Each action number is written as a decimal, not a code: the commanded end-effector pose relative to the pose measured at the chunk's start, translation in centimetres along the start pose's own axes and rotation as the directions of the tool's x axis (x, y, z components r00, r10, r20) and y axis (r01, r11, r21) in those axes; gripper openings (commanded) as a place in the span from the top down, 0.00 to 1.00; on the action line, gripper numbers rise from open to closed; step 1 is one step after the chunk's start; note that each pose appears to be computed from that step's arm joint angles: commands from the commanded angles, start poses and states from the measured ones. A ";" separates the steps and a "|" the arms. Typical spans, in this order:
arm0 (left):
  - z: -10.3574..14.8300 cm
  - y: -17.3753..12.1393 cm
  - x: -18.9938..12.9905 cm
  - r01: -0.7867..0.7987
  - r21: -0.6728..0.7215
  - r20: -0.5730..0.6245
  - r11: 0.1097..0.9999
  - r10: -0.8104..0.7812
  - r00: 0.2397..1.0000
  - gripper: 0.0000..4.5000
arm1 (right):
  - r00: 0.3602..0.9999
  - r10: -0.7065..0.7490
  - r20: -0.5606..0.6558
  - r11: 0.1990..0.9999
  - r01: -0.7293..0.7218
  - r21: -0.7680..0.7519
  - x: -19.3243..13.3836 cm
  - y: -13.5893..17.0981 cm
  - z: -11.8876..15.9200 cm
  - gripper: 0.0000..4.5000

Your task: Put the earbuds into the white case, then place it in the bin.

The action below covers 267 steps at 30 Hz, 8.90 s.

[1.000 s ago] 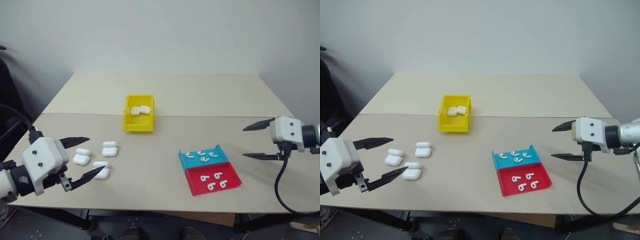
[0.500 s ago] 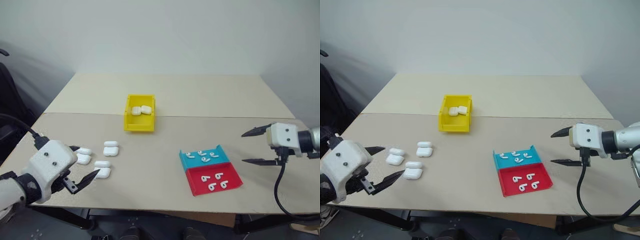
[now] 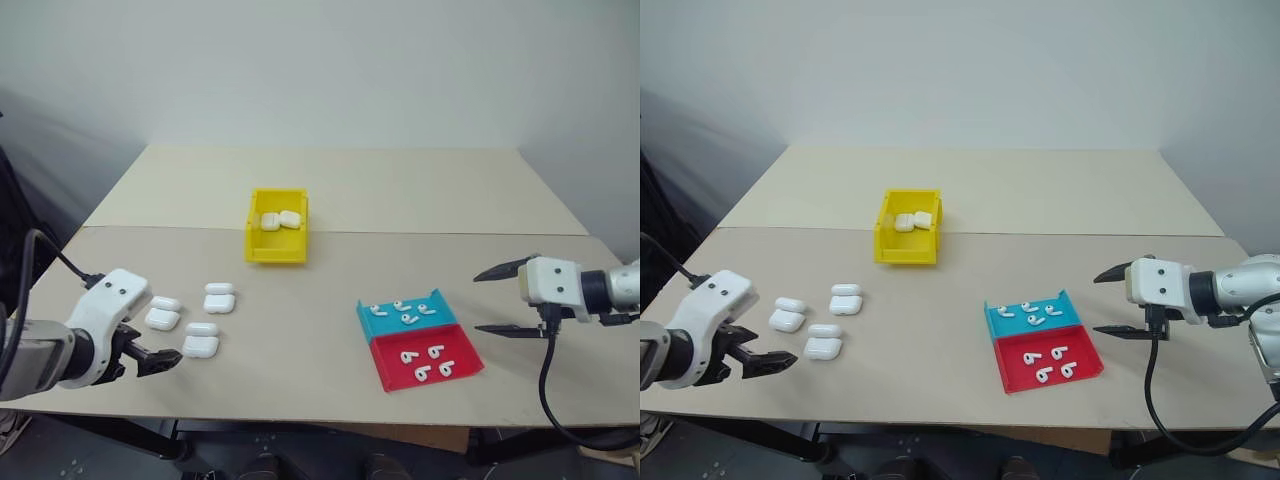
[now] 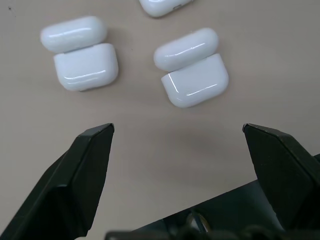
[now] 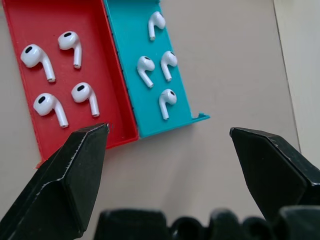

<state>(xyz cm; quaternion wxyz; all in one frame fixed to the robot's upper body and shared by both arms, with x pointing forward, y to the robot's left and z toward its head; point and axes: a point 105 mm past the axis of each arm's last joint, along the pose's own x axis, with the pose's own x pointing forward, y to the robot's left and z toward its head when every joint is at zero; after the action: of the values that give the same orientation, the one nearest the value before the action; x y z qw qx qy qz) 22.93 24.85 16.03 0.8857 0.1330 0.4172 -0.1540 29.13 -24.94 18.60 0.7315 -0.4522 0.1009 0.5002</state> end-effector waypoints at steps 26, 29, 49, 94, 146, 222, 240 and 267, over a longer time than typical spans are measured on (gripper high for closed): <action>2.4 -3.0 6.1 -0.196 -0.284 -0.032 0.939 0.195 0.980 0.00 | 1.000 -0.015 -0.013 1.000 0.015 -0.024 -1.0 -0.5 0.4 0.00; 2.4 -3.2 6.4 -0.174 -0.296 -0.033 0.939 0.172 0.985 0.00 | 1.000 -0.017 -0.016 1.000 0.017 -0.023 -1.0 -0.4 0.4 0.00; 1.6 -3.3 6.8 -0.188 -0.267 -0.078 0.945 0.173 0.982 0.35 | 0.999 -0.033 -0.028 0.999 0.033 -0.024 -0.5 -0.2 -0.1 0.00; 6.9 -9.9 1.2 0.187 0.629 0.763 0.755 -0.645 0.038 0.39 | 0.994 0.101 -0.029 0.977 -0.104 -0.184 -1.2 0.5 6.2 0.00; 5.8 -13.5 0.2 0.194 0.755 0.645 0.626 -0.762 -0.051 0.39 | 0.777 0.464 -0.426 0.773 -0.590 -0.234 6.2 6.7 2.7 0.50; 9.6 -13.5 -3.8 0.218 0.785 0.617 0.580 -0.766 -0.183 0.39 | 0.403 0.108 0.909 0.991 -0.111 -0.069 -1.5 -2.7 21.8 0.79; 9.5 -14.5 -3.8 0.235 0.813 0.578 0.532 -0.786 -0.220 0.39 | 0.353 0.244 0.903 0.968 -0.147 -0.204 3.9 0.1 23.2 0.79; 9.0 -13.8 -2.1 0.233 0.791 0.605 0.566 -0.782 -0.153 0.39 | 0.456 0.231 0.860 0.973 -0.086 -0.216 3.6 -1.1 21.4 0.35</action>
<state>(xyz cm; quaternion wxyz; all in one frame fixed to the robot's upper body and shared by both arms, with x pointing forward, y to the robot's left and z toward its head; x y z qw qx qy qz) 22.80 8.81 21.70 0.7162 -0.0149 -0.2770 -0.6404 24.94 -5.35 27.98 0.5864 -0.1486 -0.2679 0.7499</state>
